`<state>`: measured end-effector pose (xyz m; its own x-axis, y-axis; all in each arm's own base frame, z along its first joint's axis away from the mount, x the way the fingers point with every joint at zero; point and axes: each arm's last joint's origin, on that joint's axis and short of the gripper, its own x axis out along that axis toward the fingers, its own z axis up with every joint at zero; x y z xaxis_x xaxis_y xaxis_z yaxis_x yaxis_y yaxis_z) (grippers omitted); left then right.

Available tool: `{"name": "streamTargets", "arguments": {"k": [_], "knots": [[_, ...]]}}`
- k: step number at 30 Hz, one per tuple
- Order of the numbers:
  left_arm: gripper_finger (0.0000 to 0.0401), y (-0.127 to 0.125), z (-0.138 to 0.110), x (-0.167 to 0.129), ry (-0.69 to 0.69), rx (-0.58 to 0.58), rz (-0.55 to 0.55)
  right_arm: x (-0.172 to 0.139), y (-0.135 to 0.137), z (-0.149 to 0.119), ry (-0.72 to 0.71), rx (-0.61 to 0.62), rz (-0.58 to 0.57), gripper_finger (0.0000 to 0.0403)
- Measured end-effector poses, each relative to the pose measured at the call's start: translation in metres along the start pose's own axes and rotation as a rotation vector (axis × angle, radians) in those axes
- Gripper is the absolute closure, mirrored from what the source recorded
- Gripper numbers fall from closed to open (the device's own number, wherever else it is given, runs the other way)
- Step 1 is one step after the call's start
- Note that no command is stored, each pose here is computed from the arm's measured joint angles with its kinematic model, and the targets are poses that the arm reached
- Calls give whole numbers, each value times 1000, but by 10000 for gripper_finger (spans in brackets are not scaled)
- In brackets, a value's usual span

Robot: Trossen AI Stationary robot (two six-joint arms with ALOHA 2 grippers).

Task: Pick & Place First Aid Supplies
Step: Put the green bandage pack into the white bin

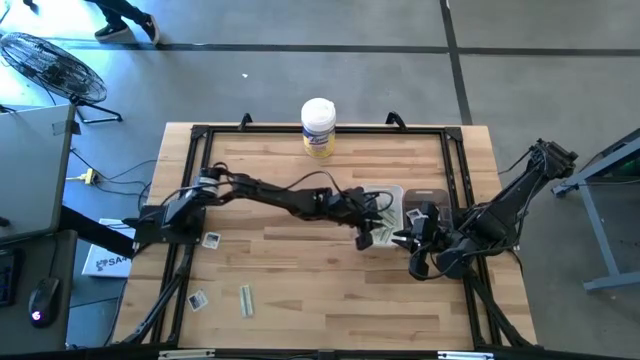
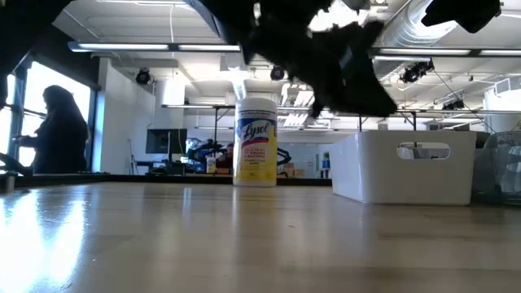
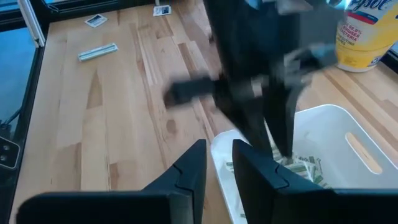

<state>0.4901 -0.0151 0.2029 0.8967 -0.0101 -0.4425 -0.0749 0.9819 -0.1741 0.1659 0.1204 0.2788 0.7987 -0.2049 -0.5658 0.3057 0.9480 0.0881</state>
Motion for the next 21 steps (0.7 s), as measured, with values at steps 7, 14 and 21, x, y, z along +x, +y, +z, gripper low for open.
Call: {"name": "streamTargets", "arguments": {"k": [7,14,21], "knots": [[334,-43,23,-57,105,139,71,0,0,0,4,0,3,331],[361,-117,-10,-107,287,235,166,0,0,0,0,1,0,331],[366,-170,-87,-163,473,223,342,0,0,1,-10,5,-3,331]]}}
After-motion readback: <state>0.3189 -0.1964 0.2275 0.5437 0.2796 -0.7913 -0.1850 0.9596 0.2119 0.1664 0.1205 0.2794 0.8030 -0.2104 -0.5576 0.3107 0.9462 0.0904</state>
